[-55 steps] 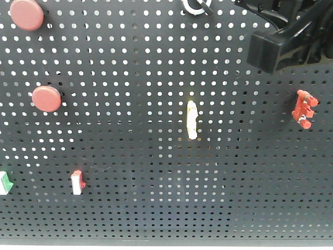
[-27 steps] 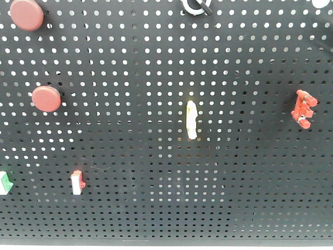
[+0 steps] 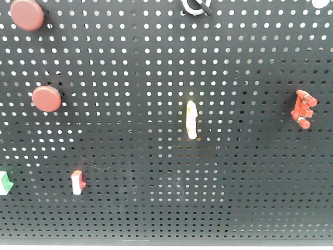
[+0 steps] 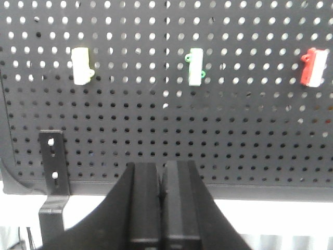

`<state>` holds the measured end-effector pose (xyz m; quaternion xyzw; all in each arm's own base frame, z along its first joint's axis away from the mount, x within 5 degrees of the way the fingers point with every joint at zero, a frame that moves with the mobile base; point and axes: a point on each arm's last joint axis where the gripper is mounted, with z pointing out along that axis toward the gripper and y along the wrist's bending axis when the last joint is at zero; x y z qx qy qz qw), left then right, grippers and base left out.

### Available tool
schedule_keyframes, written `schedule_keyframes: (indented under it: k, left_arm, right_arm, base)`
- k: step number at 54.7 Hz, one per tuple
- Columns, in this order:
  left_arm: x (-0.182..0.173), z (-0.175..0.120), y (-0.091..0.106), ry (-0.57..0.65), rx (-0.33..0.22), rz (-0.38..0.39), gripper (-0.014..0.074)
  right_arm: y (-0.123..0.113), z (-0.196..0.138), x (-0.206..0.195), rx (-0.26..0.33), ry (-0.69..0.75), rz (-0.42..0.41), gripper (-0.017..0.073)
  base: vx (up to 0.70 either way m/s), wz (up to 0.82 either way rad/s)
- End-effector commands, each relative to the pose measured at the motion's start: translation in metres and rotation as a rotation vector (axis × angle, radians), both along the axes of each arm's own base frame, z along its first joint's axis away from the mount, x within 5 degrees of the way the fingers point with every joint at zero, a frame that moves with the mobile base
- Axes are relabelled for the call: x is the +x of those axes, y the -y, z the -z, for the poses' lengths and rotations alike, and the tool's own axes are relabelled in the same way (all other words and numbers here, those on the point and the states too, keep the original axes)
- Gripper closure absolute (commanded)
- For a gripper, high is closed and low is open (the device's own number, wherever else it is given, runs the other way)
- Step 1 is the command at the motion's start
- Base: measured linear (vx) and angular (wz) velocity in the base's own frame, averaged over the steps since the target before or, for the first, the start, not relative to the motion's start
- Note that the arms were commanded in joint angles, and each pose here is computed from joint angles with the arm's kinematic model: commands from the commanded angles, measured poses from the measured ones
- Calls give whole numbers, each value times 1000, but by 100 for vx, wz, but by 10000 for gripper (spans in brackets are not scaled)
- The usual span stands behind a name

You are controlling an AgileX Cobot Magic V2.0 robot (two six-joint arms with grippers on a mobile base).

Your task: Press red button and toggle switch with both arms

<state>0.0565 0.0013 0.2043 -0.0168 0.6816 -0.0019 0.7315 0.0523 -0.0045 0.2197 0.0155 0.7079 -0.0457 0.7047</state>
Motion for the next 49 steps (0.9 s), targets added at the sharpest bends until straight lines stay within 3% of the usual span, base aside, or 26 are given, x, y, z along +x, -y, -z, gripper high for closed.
schedule_keyframes:
  k: [1,5,49]
  left_arm:
    - [-1,-7,0,84,-17,7,591]
    - [-1,-6,0,82,-17,7,591]
    - [-1,-6,0,82,-17,7,591]
  right_arm:
    - [1,4,2,-2,127,8,559]
    - [1,16,3,15,92,6,559]
    - [1,20,4,23,54,4,559]
  base:
    - [0,1]
    - [0,0]
    - [0,0]
